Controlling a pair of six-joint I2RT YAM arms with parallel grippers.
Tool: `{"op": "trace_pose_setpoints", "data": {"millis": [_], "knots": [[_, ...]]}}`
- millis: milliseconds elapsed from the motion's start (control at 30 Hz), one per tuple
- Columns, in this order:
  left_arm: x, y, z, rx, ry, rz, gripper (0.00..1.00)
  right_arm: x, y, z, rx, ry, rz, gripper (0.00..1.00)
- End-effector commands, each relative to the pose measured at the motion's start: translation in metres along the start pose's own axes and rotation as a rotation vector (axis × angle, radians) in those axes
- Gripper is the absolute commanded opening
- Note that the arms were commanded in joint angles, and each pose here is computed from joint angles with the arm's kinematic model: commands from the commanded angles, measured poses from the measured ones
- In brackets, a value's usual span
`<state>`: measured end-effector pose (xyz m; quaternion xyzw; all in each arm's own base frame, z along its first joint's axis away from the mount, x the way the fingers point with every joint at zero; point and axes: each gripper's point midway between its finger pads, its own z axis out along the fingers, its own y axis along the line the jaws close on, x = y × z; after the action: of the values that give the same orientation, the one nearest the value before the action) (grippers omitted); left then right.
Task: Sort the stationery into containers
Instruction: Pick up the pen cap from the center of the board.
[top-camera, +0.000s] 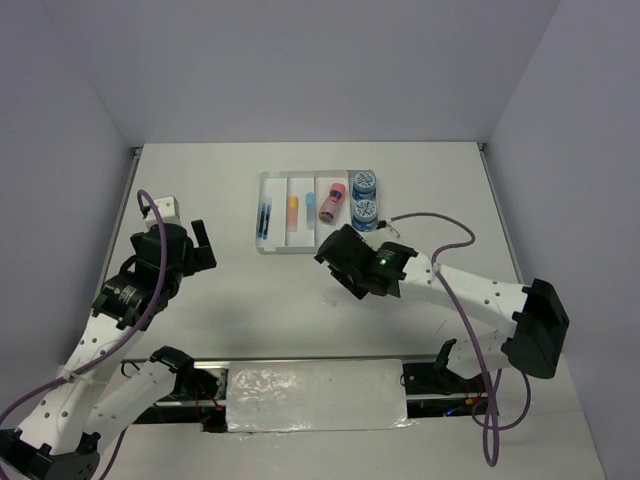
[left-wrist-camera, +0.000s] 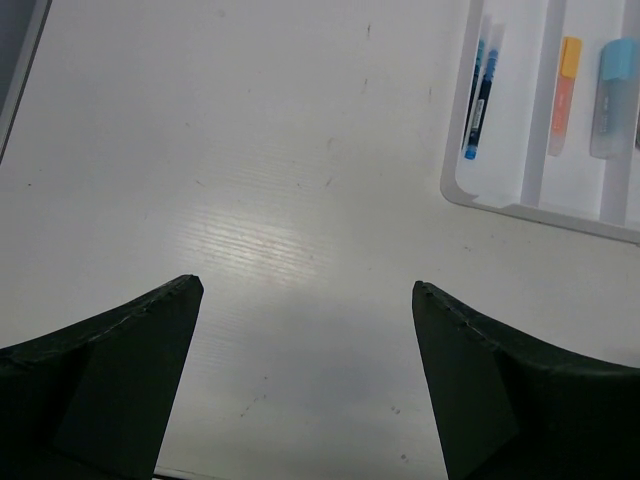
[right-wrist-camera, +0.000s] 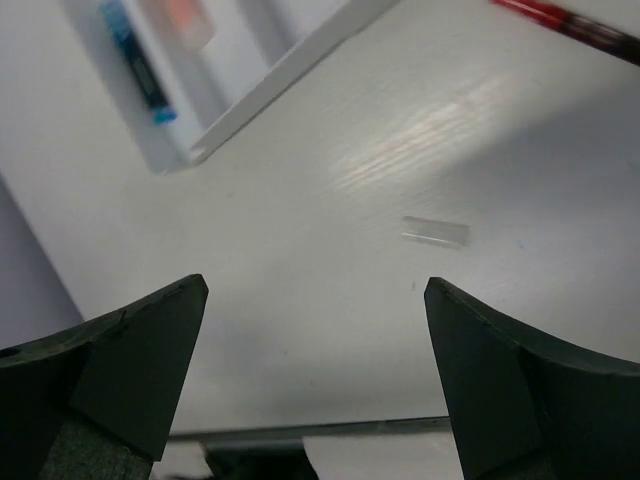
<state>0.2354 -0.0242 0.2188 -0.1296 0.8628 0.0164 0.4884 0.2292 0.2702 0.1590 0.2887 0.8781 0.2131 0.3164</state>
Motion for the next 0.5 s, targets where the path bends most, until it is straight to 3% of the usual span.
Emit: {"op": "trace_pose_setpoints", "data": {"millis": [0, 100, 167, 267, 467], "knots": [[-0.013, 0.004, -0.005, -0.023, -0.045, -0.041, 0.99, -0.024, -0.023, 0.002, 0.205, -0.177, 0.455, 0.98], [-0.013, 0.003, -0.005, -0.016, -0.046, -0.038, 0.99, -0.025, -0.031, -0.004, 0.374, -0.222, 0.526, 0.97], [-0.013, 0.004, -0.005, -0.016, -0.045, -0.038, 0.99, -0.020, -0.040, -0.003, 0.468, -0.238, 0.536, 0.91], [-0.013, 0.002, -0.006, -0.006, -0.046, -0.035, 0.99, -0.006, -0.041, 0.004, 0.509, -0.208, 0.606, 0.79], [-0.014, 0.000, -0.008, 0.015, -0.054, -0.037, 0.99, 0.017, -0.040, 0.032, 0.467, -0.147, 0.693, 0.74]]}}
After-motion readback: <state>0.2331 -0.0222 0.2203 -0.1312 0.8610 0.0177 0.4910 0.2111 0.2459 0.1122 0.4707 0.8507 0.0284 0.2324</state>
